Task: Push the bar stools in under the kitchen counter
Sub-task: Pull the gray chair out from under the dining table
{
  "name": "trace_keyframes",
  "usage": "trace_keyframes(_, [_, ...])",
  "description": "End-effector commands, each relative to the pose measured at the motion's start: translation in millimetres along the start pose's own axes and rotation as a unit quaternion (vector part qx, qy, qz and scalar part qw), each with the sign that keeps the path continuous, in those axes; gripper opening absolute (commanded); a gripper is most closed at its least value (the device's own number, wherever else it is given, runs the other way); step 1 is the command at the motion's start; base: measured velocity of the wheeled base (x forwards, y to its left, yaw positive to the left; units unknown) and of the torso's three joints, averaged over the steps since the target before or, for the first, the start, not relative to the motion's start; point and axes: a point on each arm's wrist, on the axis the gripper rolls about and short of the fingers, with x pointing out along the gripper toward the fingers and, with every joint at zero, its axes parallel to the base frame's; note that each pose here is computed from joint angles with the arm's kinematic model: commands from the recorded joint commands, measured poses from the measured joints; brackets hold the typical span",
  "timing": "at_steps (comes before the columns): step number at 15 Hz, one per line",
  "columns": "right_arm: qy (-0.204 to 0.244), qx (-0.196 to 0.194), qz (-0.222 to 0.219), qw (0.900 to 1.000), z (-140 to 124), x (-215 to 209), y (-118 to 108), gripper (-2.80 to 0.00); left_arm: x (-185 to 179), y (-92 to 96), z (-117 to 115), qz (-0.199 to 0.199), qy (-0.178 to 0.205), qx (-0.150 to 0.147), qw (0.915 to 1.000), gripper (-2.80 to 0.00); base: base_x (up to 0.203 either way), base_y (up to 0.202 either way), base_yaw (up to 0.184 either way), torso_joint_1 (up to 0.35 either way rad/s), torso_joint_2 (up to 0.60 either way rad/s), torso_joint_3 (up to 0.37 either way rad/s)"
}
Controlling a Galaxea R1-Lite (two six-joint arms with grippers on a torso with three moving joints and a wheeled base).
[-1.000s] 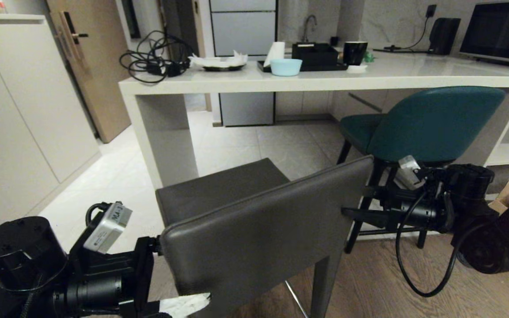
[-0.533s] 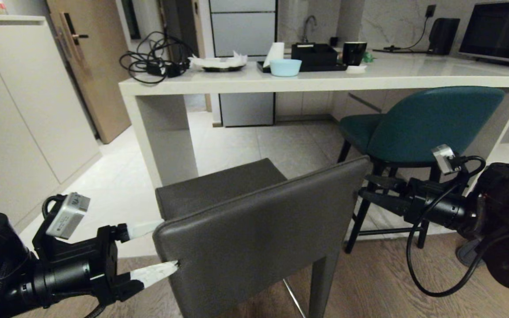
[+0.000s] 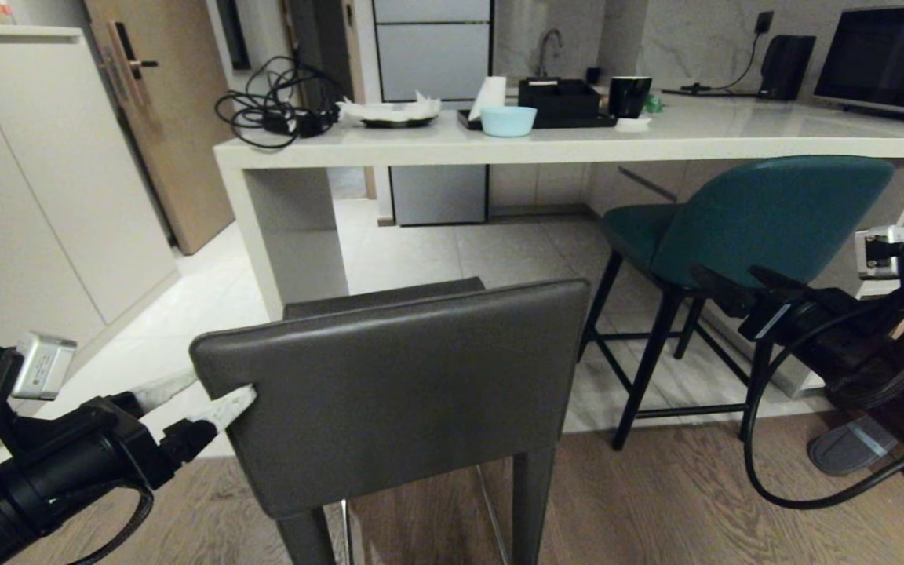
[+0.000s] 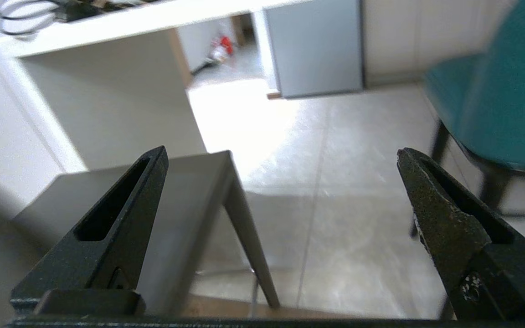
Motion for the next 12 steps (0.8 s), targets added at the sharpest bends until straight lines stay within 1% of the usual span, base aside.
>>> trace_keyframes(1, [-0.01,-0.002,-0.002,1.0,6,-9,3,0.0,-2,-12.4,-4,-0.028,0.007,0.0,0.9996,0.0,0.0,0.0,0.0,0.0,0.0,0.0])
trace_keyframes(4, [-0.009,-0.002,-0.005,1.0,9,-12,3,0.0,-7,-30.4,-5,-0.065,0.009,0.005,0.9978,0.0,0.0,0.0,0.0,0.0,0.0,0.0])
trace_keyframes(7, [-0.006,-0.002,-0.006,1.0,9,-13,3,0.0,-4,-39.5,-8,-0.092,0.017,0.004,0.9956,0.0,0.0,0.0,0.0,0.0,0.0,0.0])
trace_keyframes(9, [0.001,0.0,0.015,1.0,8,-15,9,0.0,-1,-46.8,-9,-0.114,0.021,0.005,0.9932,0.0,0.0,0.0,0.0,0.0,0.0,0.0])
trace_keyframes(10, [0.01,0.002,0.049,0.999,8,-21,14,0.0,0,-48.0,-10,-0.118,0.023,0.004,0.9927,0.0,0.0,0.0,0.0,0.0,0.0,0.0])
trace_keyframes(11, [0.028,0.004,0.12,0.992,7,-29,20,0.0,1,-49.3,-10,-0.123,0.024,0.005,0.9921,0.0,0.0,0.0,0.0,0.0,0.0,0.0])
trace_keyframes(12, [0.05,0.008,0.208,0.977,8,-38,26,0.0,2,-51.5,-11,-0.129,0.025,0.005,0.9913,0.0,0.0,0.0,0.0,0.0,0.0,0.0])
